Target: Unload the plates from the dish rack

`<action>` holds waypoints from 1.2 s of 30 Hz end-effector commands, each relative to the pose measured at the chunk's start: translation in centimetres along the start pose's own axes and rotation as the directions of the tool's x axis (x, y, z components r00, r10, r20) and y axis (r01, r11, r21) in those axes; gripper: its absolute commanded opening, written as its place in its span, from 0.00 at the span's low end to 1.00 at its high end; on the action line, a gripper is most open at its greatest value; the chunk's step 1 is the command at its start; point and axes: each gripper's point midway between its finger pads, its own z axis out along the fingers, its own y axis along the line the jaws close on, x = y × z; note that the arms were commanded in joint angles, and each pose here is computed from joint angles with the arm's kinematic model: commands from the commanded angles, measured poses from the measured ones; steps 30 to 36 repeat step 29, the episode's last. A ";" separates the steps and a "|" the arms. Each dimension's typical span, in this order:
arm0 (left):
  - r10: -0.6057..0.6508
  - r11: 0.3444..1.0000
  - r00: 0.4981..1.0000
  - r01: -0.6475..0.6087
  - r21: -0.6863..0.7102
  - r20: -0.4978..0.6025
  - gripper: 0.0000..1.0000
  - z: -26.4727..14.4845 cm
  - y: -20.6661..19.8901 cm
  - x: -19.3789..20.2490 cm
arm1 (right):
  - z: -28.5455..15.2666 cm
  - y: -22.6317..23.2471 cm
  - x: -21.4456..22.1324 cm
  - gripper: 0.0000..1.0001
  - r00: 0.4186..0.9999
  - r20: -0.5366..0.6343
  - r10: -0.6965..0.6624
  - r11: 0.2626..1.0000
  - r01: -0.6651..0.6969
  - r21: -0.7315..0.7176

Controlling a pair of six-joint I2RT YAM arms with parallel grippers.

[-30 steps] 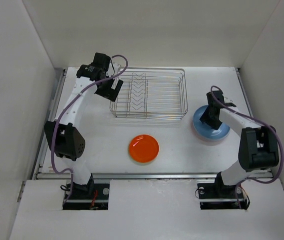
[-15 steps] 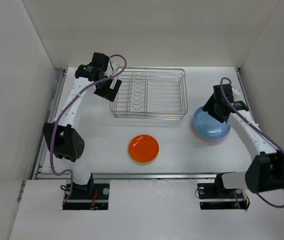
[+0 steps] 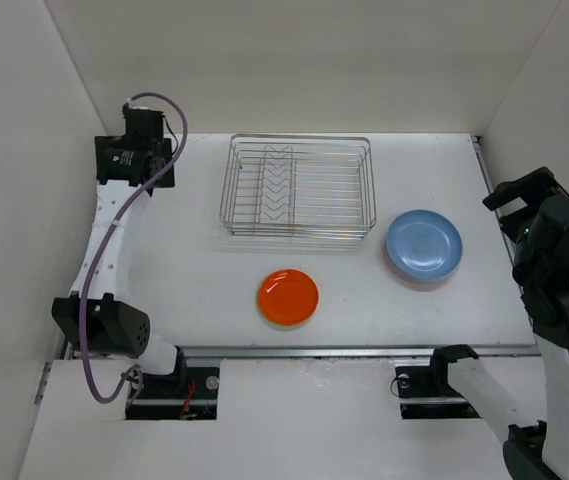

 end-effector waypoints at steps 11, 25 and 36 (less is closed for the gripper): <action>-0.243 0.965 0.970 0.242 -0.104 0.001 1.00 0.4 4.6 2.6 | -2.5 -4.1 1.7 1.00 0.983 -0.105 -0.153 0.984 0.162 0.079; -0.249 0.968 0.968 0.249 -0.025 0.000 1.00 -0.4 3.6 2.9 | -6.3 -6.3 1.1 1.00 0.988 -0.082 -0.132 0.990 0.135 0.032; -0.254 0.967 0.967 0.254 -0.004 0.005 1.00 -0.5 3.3 2.6 | -6.7 -6.2 0.8 1.00 0.990 -0.073 -0.122 0.992 0.123 0.017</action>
